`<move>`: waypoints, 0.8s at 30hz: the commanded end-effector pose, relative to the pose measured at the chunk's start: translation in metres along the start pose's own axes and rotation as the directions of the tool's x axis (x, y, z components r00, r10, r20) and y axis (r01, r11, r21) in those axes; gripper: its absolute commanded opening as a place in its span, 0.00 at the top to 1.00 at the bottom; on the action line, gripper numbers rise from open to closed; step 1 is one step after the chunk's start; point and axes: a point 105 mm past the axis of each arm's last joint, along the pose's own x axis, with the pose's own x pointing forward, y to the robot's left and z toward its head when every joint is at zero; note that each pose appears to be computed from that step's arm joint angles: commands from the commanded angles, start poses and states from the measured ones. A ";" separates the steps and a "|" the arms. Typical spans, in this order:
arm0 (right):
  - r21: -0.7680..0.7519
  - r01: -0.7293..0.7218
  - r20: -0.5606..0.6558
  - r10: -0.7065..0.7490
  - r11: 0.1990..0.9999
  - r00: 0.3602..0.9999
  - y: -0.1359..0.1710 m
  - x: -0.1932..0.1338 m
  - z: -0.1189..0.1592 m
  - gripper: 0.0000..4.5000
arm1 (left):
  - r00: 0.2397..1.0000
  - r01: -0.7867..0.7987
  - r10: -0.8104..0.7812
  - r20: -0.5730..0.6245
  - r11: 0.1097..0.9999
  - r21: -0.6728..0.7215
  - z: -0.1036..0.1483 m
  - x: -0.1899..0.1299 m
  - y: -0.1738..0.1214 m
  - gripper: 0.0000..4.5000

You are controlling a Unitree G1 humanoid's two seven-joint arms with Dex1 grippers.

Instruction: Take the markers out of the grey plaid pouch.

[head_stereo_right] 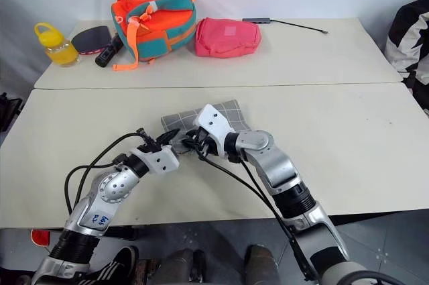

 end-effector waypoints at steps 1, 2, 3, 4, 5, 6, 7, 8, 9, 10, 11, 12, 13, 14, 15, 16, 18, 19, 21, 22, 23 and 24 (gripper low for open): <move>-0.006 0.015 0.043 -0.015 1.000 0.999 -0.005 -0.004 0.009 0.99 | 1.000 0.011 -0.012 -0.019 0.997 -0.071 -0.004 -0.003 -0.009 1.00; -0.006 0.031 0.049 -0.031 1.000 0.998 -0.008 -0.007 0.010 0.99 | 1.000 0.005 -0.007 -0.024 0.996 -0.084 -0.006 -0.005 -0.008 1.00; 0.003 0.048 0.058 -0.049 0.999 0.997 -0.012 -0.011 0.010 0.99 | 1.000 -0.001 -0.002 -0.028 0.995 -0.099 -0.008 -0.007 -0.006 1.00; 0.008 0.075 0.065 -0.076 0.997 0.995 -0.018 -0.016 0.009 0.99 | 1.000 -0.012 0.008 -0.029 0.991 -0.135 -0.009 -0.009 -0.004 1.00; 0.012 0.093 0.070 -0.094 0.996 0.993 -0.021 -0.020 0.009 0.99 | 0.999 -0.020 0.015 -0.028 0.987 -0.162 -0.010 -0.011 -0.003 1.00; 0.015 0.118 0.072 -0.119 0.993 0.990 -0.027 -0.026 0.007 0.99 | 0.999 -0.028 0.023 -0.030 0.981 -0.189 -0.012 -0.013 0.000 1.00; 0.021 0.146 0.086 -0.148 0.989 0.985 -0.034 -0.034 0.007 0.99 | 0.999 -0.031 0.026 -0.026 0.972 -0.232 -0.013 -0.015 0.003 1.00; 0.036 0.179 0.096 -0.182 0.983 0.979 -0.041 -0.042 0.007 0.99 | 0.999 -0.034 0.027 -0.030 0.967 -0.252 -0.016 -0.018 0.005 1.00; 0.051 0.205 0.099 -0.210 0.977 0.973 -0.048 -0.051 0.005 0.99 | 0.999 -0.040 0.032 -0.036 0.961 -0.274 -0.019 -0.020 0.008 1.00; 0.059 0.224 0.097 -0.229 0.973 0.969 -0.053 -0.057 0.002 0.99 | 0.999 -0.047 0.037 -0.040 0.952 -0.303 -0.021 -0.023 0.011 1.00; 0.060 0.240 0.095 -0.245 0.969 0.965 -0.058 -0.064 0.000 0.99 | 0.998 -0.052 0.040 -0.046 0.946 -0.320 -0.024 -0.025 0.013 1.00; 0.059 0.255 0.094 -0.260 0.965 0.961 -0.061 -0.070 -0.001 0.99 | 0.998 -0.054 0.040 -0.049 0.942 -0.330 -0.026 -0.027 0.014 1.00; 0.060 0.276 0.089 -0.281 0.959 0.956 -0.066 -0.075 -0.003 0.99 | 0.998 -0.054 0.040 -0.046 0.940 -0.338 -0.027 -0.028 0.016 1.00; 0.060 0.297 0.083 -0.301 0.953 0.950 -0.071 -0.079 -0.006 0.99 | 0.998 -0.055 0.042 -0.044 0.936 -0.349 -0.028 -0.030 0.018 1.00; 0.056 0.309 0.080 -0.313 0.949 0.946 -0.074 -0.083 -0.007 0.99 | 0.998 -0.058 0.044 -0.048 0.932 -0.358 -0.030 -0.031 0.019 1.00; 0.049 0.325 0.080 -0.328 0.945 0.941 -0.078 -0.086 -0.008 0.99 | 0.998 -0.056 0.044 -0.041 0.926 -0.374 -0.030 -0.032 0.021 1.00; 0.044 0.360 0.071 -0.363 0.932 0.929 -0.087 -0.094 -0.011 0.99 | 0.999 -0.047 0.038 -0.030 0.920 -0.390 -0.031 -0.035 0.023 1.00; 0.031 0.381 0.059 -0.383 0.924 0.922 -0.093 -0.100 -0.014 0.99 | 0.999 -0.042 0.035 -0.024 0.920 -0.390 -0.032 -0.037 0.024 1.00; 0.018 0.404 0.040 -0.405 0.914 0.913 -0.100 -0.108 -0.019 0.99 | 0.999 -0.039 0.029 -0.033 0.928 -0.371 -0.035 -0.041 0.026 1.00; 0.008 0.420 0.029 -0.420 0.907 0.907 -0.105 -0.113 -0.022 0.99 | 0.999 -0.042 0.033 -0.032 0.926 -0.374 -0.036 -0.043 0.027 1.00; -0.001 0.431 0.018 -0.431 0.902 0.902 -0.108 -0.117 -0.024 0.99 | 0.999 -0.046 0.036 -0.033 0.925 -0.377 -0.037 -0.044 0.028 1.00; -0.012 0.440 0.007 -0.440 0.898 0.898 -0.111 -0.121 -0.027 0.99 | 0.999 -0.049 0.039 -0.034 0.924 -0.380 -0.038 -0.045 0.029 1.00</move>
